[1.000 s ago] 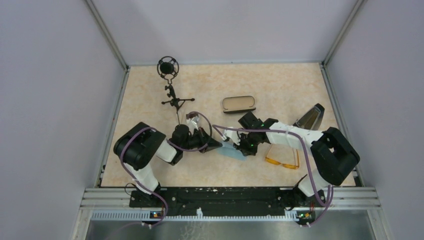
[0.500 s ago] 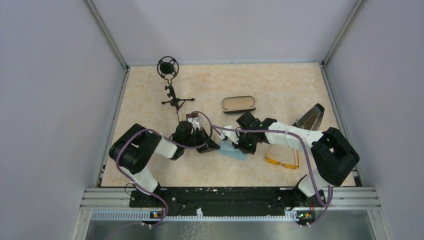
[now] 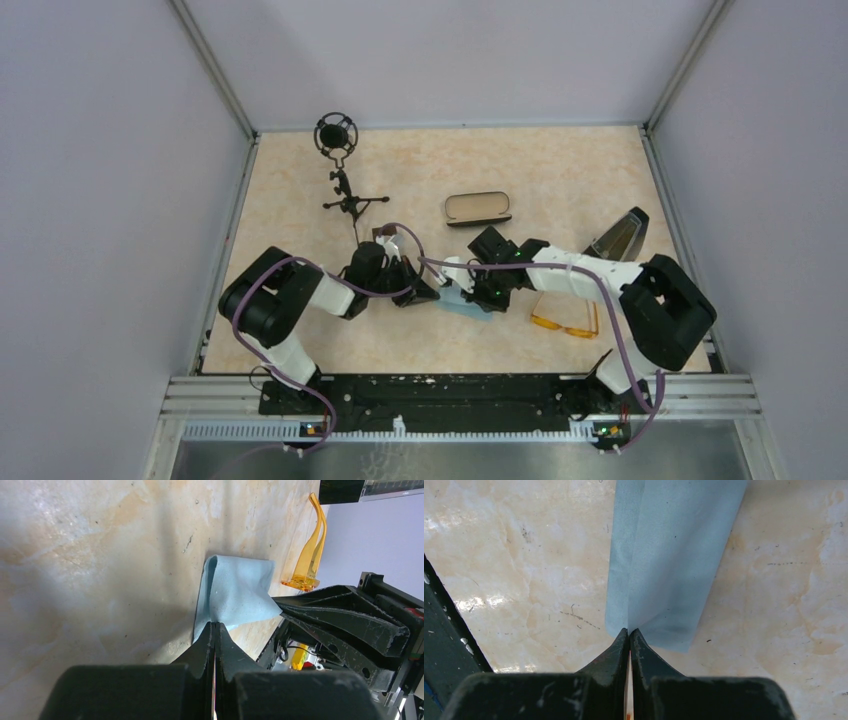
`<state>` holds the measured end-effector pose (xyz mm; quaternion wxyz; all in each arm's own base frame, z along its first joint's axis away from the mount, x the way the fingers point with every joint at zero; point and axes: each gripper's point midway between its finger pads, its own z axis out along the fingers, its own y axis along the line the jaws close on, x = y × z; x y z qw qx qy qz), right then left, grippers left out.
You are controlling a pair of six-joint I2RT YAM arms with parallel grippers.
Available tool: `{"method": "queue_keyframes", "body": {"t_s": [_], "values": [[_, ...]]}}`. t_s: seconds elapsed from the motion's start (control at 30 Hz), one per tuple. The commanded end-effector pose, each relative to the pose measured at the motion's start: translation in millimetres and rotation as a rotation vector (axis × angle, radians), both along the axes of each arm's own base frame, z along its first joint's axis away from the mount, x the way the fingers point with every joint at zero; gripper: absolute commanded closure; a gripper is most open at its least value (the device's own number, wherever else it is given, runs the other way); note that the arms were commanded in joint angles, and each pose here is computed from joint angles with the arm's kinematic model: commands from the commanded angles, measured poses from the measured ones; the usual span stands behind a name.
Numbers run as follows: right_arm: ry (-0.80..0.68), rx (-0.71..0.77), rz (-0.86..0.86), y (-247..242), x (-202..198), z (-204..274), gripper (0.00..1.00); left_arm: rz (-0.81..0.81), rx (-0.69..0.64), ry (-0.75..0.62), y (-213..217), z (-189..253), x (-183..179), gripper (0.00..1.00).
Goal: Organize the sunglasses
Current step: Fold the glasses cleaning cloth at the center of the board.
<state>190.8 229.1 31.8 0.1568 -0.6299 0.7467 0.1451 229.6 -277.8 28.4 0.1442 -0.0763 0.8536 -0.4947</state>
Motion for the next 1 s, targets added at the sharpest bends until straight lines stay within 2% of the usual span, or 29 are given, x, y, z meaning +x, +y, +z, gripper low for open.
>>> {"method": "queue_keyframes", "body": {"t_s": [0.0,0.37,0.87,0.9,0.97], "values": [[0.000,-0.001,0.017,7.9,-1.1,1.3,0.98,-0.019,-0.015,-0.064,-2.6,14.1,8.1,1.00],[0.009,-0.015,0.021,4.1,-4.4,-0.5,0.83,-0.027,-0.020,-0.057,1.2,13.5,-1.2,1.00],[0.111,0.048,0.071,12.2,-26.5,9.7,0.82,-0.032,-0.004,-0.079,2.0,22.0,1.1,1.00],[0.118,0.051,0.076,12.4,-28.1,10.9,0.81,-0.035,-0.002,-0.078,2.7,22.5,0.0,0.98],[0.124,0.069,0.086,13.6,-28.6,16.2,0.80,-0.041,0.006,-0.085,4.3,25.3,-2.2,0.88]]}}
